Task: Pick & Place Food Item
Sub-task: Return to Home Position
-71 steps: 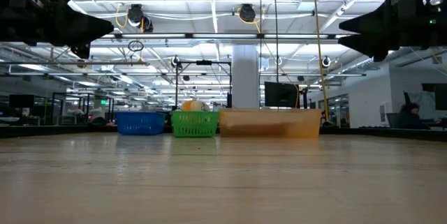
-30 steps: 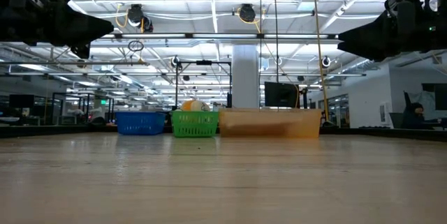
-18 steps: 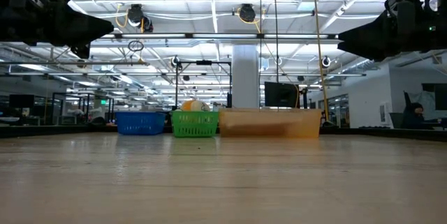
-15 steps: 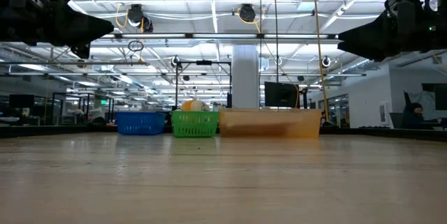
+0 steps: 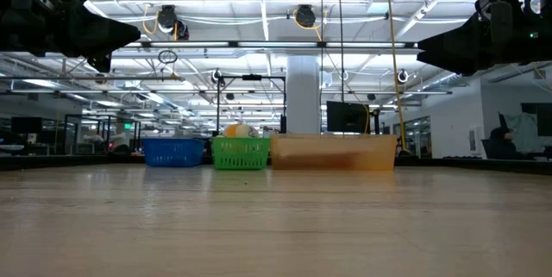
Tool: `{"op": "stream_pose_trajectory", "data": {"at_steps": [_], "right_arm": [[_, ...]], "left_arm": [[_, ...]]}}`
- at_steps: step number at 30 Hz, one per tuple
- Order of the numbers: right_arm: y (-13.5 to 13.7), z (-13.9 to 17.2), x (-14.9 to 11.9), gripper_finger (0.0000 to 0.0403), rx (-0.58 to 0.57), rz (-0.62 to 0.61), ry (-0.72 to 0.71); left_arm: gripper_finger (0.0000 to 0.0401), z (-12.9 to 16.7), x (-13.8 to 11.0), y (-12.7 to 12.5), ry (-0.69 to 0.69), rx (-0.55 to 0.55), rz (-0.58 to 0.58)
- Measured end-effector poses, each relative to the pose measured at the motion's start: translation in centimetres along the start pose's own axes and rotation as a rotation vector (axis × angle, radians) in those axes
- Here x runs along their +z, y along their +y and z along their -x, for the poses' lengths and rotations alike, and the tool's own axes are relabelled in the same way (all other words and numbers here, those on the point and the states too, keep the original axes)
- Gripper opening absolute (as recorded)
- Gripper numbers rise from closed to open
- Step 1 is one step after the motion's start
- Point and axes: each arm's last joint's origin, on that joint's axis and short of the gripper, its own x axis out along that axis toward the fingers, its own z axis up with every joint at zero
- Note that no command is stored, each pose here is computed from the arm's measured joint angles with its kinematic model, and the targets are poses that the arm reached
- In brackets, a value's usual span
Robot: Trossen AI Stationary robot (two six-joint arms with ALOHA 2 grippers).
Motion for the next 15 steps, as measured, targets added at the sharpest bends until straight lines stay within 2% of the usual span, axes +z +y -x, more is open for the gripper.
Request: {"op": "stream_pose_trajectory", "data": {"at_steps": [15], "right_arm": [[0.00, 0.00, 0.00, 0.0289, 0.000, 0.000, 0.000]], "left_arm": [[0.0042, 0.00, 0.00, 0.00, 0.000, 0.000, 0.000]]}}
